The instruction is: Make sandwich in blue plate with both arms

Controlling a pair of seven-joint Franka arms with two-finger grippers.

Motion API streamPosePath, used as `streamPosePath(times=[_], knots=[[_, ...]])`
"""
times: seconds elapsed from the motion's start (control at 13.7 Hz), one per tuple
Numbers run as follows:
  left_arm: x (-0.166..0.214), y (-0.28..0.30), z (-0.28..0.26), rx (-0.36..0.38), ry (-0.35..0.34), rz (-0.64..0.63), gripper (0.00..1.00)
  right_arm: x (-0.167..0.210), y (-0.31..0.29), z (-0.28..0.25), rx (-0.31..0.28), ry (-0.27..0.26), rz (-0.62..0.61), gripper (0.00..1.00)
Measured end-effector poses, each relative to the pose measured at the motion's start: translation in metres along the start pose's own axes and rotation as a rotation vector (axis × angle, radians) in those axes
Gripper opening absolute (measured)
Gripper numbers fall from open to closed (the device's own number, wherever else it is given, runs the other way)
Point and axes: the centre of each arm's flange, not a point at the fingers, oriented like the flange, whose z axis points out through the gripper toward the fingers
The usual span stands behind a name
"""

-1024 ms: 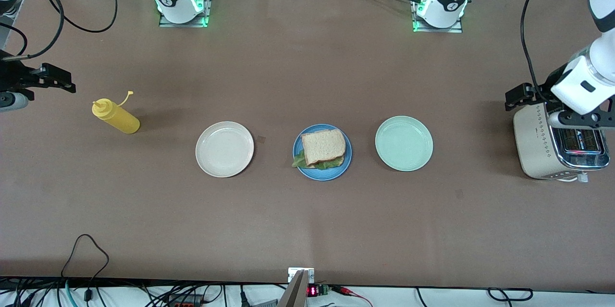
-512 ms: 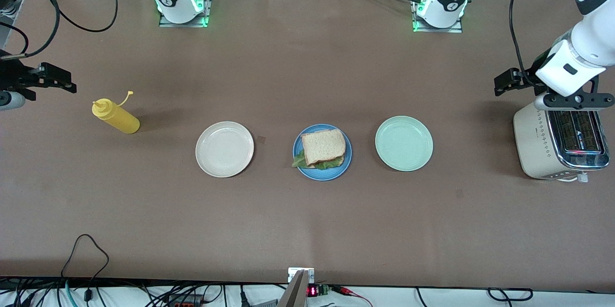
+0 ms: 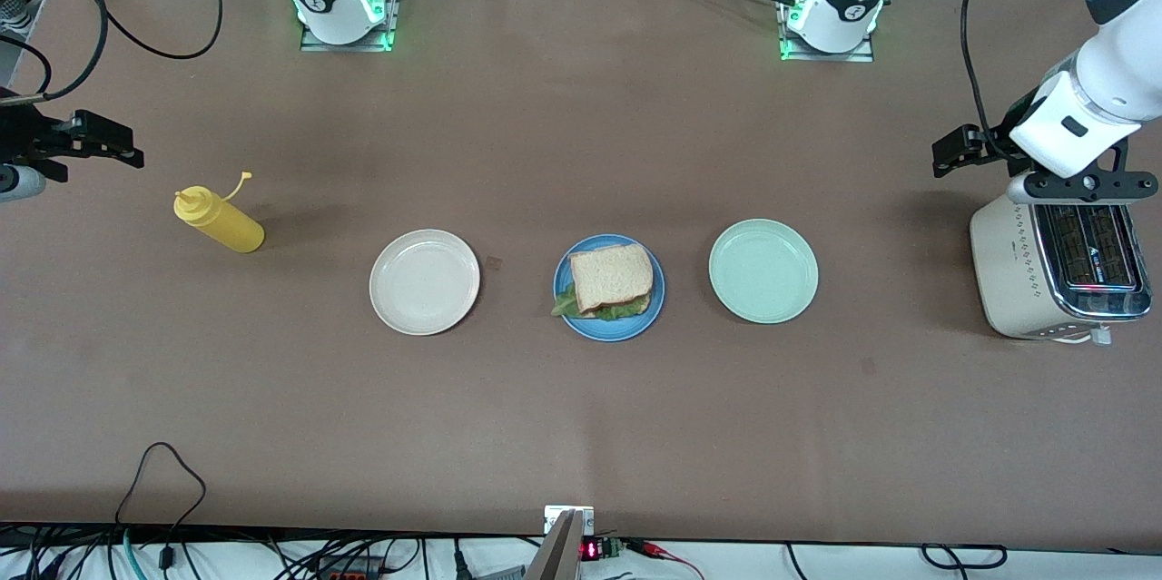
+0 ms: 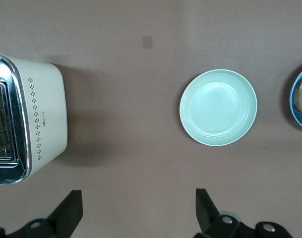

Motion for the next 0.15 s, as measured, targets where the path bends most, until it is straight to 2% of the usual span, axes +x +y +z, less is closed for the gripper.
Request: streamPosePath(times=[0.15], knots=[[-0.0004,0.0,-0.0002,0.0,0.0,0.0,1.0,0.0016,-0.0055,-0.0002,0.0,0.001,-0.01,1.0]])
